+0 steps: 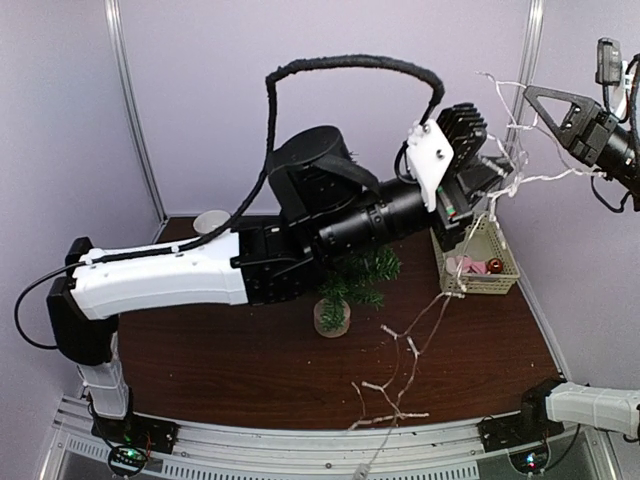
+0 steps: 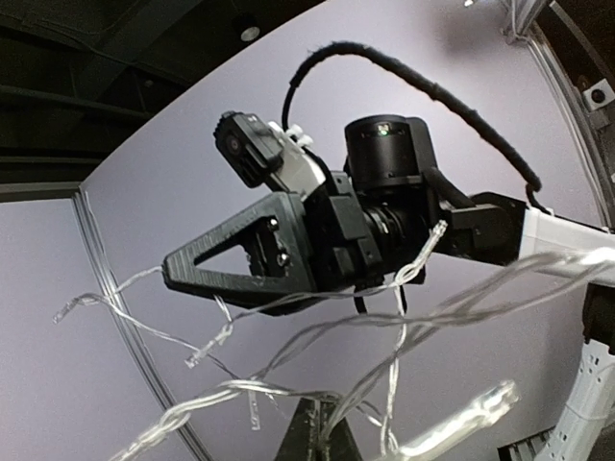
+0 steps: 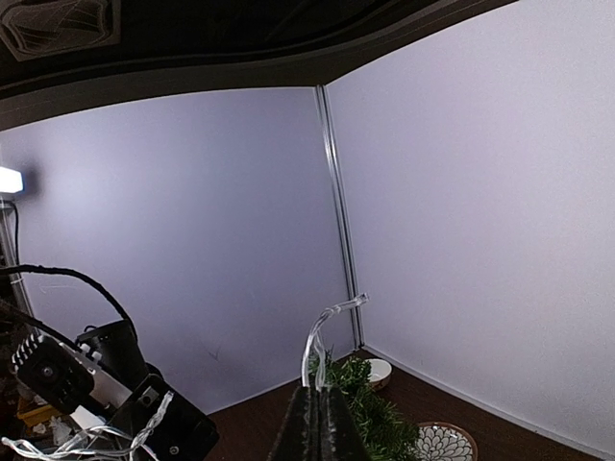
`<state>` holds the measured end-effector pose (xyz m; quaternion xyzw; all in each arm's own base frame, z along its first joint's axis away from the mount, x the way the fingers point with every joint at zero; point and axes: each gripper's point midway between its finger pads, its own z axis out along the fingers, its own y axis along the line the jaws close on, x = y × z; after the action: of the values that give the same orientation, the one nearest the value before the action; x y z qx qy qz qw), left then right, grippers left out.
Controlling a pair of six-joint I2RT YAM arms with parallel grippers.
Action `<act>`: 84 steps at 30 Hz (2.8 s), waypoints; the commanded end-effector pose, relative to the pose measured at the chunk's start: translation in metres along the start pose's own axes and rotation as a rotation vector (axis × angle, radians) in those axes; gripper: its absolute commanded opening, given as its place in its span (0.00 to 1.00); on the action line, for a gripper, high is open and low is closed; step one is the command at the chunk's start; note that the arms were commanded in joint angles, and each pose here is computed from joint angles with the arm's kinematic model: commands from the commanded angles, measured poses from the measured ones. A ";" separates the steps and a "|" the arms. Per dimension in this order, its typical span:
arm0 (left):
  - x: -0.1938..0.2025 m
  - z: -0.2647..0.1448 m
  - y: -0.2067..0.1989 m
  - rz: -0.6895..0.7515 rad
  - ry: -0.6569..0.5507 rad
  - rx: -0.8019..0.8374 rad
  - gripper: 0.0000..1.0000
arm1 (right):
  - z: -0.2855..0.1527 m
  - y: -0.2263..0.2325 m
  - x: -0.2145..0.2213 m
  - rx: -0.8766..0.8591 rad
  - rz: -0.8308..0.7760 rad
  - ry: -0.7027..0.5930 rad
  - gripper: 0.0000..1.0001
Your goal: Decorate the small christmas tree
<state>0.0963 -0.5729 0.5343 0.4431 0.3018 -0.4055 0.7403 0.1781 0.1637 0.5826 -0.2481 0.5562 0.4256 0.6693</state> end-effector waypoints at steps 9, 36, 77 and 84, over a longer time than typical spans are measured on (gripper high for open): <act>-0.041 -0.084 0.026 0.012 0.028 -0.100 0.00 | 0.006 0.015 -0.002 -0.126 0.010 -0.021 0.00; 0.106 -0.122 -0.025 -0.055 0.464 -0.051 0.00 | 0.004 -0.087 0.065 0.352 0.007 0.162 0.00; 0.312 -0.319 -0.150 -0.193 1.164 0.443 0.55 | -0.066 -0.146 0.286 0.602 0.249 0.709 0.01; 0.338 -0.306 -0.164 -0.151 1.193 0.594 0.48 | -0.066 -0.142 0.306 0.568 0.298 0.723 0.04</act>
<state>0.0964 -0.4394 0.0615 0.7203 0.6093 -0.1896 0.2722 0.2710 0.1206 0.2551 -0.1038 0.8810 0.2152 0.4084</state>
